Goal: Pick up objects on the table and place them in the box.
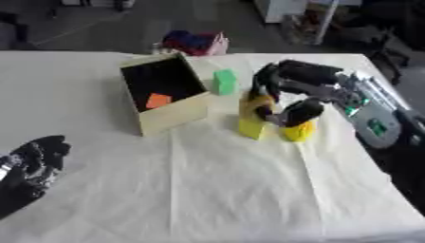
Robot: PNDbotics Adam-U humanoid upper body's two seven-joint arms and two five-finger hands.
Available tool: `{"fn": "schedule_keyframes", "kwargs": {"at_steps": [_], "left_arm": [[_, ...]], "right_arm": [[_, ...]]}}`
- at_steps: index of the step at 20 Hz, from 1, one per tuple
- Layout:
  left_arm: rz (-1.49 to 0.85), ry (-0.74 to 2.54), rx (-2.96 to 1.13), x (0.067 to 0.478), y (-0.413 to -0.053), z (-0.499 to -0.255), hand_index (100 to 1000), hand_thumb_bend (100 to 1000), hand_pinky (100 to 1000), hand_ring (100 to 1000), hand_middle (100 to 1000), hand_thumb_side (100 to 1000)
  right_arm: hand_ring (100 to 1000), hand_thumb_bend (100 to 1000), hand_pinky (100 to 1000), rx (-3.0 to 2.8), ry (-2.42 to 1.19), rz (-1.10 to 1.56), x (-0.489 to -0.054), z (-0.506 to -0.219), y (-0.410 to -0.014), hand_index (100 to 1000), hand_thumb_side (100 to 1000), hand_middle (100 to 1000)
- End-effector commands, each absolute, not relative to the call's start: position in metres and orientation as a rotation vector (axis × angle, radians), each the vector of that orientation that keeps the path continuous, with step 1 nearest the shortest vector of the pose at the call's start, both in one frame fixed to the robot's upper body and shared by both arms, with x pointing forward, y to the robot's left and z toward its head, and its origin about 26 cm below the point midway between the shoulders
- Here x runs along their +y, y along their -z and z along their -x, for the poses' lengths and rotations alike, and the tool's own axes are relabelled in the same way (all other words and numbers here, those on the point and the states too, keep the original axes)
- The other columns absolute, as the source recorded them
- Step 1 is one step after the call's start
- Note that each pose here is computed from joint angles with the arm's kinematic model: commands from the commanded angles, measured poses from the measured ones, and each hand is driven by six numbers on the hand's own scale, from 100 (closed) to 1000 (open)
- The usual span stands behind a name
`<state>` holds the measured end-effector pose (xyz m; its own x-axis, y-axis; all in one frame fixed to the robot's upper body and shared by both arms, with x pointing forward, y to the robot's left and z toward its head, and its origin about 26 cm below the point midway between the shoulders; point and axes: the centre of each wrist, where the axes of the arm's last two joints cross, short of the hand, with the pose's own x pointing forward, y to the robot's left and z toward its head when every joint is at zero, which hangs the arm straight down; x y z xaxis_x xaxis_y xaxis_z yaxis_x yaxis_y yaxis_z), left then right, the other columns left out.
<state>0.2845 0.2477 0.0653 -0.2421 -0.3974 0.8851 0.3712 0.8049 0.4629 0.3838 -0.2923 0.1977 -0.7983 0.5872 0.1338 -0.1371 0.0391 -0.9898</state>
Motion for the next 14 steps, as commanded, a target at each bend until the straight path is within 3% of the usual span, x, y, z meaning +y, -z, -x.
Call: {"fn": "schedule_keyframes", "kwargs": {"at_steps": [1,7,11,14], "left_arm": [[-0.029,0.728,-1.685,0.25,-0.071,-0.285,873,100,833,811,729,458],[0.004,0.726,-1.695,0.243,-0.071,-0.286,872,100,832,811,729,456],[0.031,0.73,-1.702,0.238,-0.072,-0.287,873,100,832,811,729,457],[0.047,0.732,-1.706,0.235,-0.072,-0.287,872,100,832,810,729,458]], "right_arm": [[391,100,445,-1.826,-1.804,0.431,-0.279,-0.401,-0.221,526,100,377],[408,100,463,-1.857,-1.782,0.46,-0.224,-0.451,-0.233,534,100,391],[441,100,495,-1.783,-1.795,0.532,-0.19,-0.473,-0.21,568,100,422],[472,100,540,-1.73,-1.753,0.58,-0.177,-0.484,-0.188,645,100,454]]}}
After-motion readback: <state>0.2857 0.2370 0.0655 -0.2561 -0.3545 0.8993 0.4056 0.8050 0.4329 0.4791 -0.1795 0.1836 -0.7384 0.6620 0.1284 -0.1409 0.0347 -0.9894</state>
